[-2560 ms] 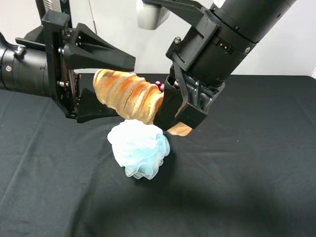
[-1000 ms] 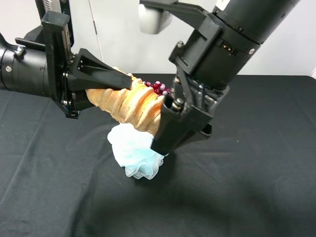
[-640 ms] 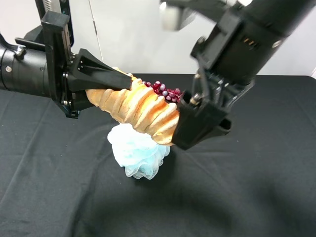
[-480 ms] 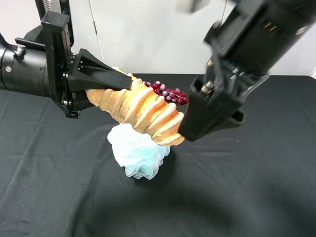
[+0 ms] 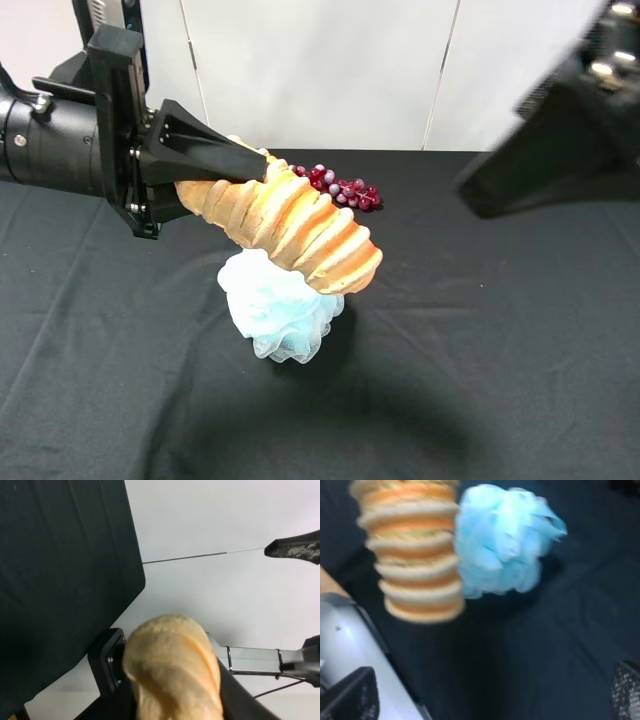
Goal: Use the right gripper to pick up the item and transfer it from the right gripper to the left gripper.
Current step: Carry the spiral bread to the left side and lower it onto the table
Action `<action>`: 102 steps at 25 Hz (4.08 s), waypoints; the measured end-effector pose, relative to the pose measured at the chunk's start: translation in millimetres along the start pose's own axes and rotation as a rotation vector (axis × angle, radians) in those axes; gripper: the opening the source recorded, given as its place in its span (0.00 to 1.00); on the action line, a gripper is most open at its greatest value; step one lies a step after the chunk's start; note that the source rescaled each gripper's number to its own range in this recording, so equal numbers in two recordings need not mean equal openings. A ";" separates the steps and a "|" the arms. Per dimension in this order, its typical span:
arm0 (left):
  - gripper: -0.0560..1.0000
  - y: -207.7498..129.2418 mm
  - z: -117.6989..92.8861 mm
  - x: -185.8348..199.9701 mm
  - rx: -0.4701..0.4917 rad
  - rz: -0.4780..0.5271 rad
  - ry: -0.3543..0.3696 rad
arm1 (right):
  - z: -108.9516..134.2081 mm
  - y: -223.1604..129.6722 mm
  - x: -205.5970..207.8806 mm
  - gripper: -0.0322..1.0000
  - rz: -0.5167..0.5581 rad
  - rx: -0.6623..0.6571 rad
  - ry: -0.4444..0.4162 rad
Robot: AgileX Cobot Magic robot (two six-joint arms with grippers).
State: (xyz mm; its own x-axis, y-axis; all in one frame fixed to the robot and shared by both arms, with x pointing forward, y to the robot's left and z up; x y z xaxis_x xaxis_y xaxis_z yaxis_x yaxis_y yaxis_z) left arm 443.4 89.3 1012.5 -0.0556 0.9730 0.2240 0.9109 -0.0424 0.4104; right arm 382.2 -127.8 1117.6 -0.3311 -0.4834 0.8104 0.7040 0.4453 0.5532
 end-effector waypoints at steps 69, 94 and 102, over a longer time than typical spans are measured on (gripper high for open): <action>0.08 4.5 7.8 0.3 -0.027 -0.028 0.049 | -87.0 -183.9 28.4 1.00 -0.637 -0.463 -0.479; 0.08 93.1 -12.9 27.3 -0.331 -0.037 0.437 | -87.1 -184.0 28.6 1.00 -0.638 -0.465 -0.481; 0.08 116.3 5.6 56.7 -0.335 -0.082 0.720 | -87.1 -184.0 28.6 1.00 -0.638 -0.465 -0.481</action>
State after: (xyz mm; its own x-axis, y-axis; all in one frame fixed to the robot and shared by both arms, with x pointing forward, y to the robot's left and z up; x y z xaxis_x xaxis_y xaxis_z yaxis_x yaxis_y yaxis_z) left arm 548.4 140.8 1068.0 -0.4717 0.5948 0.6509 0.7276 -0.1544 0.6684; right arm 297.9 -289.2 1022.1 -0.8951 -0.1217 0.4290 0.4454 -0.1955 0.8737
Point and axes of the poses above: a point on each arm's last joint axis where the gripper is mounted, x pointing back along that axis away from the gripper, z along the wrist's bending axis when the last joint is at zero, y = z × x, the point moved 7 cm from there along -x, pointing out along that axis toward the gripper, and after that the axes turned 15 degrees about -x, right-handed, at the moved point
